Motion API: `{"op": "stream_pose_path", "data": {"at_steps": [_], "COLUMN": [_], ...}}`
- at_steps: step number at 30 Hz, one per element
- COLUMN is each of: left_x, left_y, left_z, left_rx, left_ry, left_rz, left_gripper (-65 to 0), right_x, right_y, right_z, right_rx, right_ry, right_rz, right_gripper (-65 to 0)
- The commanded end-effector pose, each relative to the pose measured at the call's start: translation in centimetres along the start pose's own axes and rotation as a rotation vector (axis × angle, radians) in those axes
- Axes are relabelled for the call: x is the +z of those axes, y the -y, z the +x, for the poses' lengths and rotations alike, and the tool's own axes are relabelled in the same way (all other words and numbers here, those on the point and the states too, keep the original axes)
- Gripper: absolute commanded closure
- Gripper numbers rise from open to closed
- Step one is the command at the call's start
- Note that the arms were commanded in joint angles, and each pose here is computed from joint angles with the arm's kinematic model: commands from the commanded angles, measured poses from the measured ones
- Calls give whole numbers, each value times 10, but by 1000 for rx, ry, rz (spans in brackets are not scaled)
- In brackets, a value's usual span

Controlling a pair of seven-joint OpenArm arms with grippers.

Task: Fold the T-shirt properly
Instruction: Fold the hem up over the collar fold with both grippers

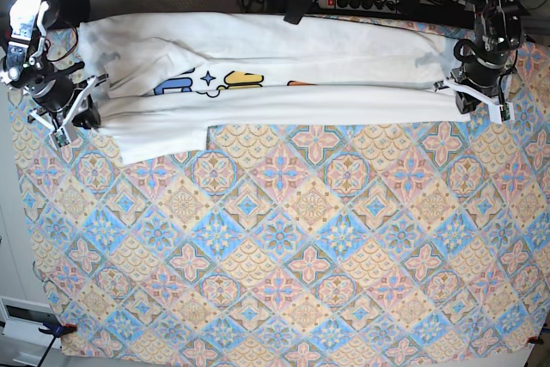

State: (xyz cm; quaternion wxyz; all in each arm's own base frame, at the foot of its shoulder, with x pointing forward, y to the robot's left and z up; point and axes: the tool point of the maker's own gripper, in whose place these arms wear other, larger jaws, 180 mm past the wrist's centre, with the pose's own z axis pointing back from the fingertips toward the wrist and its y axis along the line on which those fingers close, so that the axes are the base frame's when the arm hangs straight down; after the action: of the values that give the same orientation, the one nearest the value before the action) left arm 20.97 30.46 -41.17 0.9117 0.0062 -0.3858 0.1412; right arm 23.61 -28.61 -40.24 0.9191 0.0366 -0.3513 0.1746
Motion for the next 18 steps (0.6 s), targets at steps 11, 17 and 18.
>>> {"op": "stream_pose_path", "data": {"at_steps": [11,17,18], "left_x": [10,3,0], "left_y": [-10,-13,-12], "left_z": [-12,-40,-41], "left_rx": [-30,-26,-23], "left_ry": [-18,-96,-99], "left_rz": [20,23,21], "left_gripper": [0,0,0], "right_x": [19,20,21], "right_y": [-10,-12,-11], "right_z": [-19,-33,-37], "right_rx": [36,29,34], "right_ry": [-34,-79,-99], "right_rz": [10,15,11], "right_gripper": [-7,-41,-73]}}
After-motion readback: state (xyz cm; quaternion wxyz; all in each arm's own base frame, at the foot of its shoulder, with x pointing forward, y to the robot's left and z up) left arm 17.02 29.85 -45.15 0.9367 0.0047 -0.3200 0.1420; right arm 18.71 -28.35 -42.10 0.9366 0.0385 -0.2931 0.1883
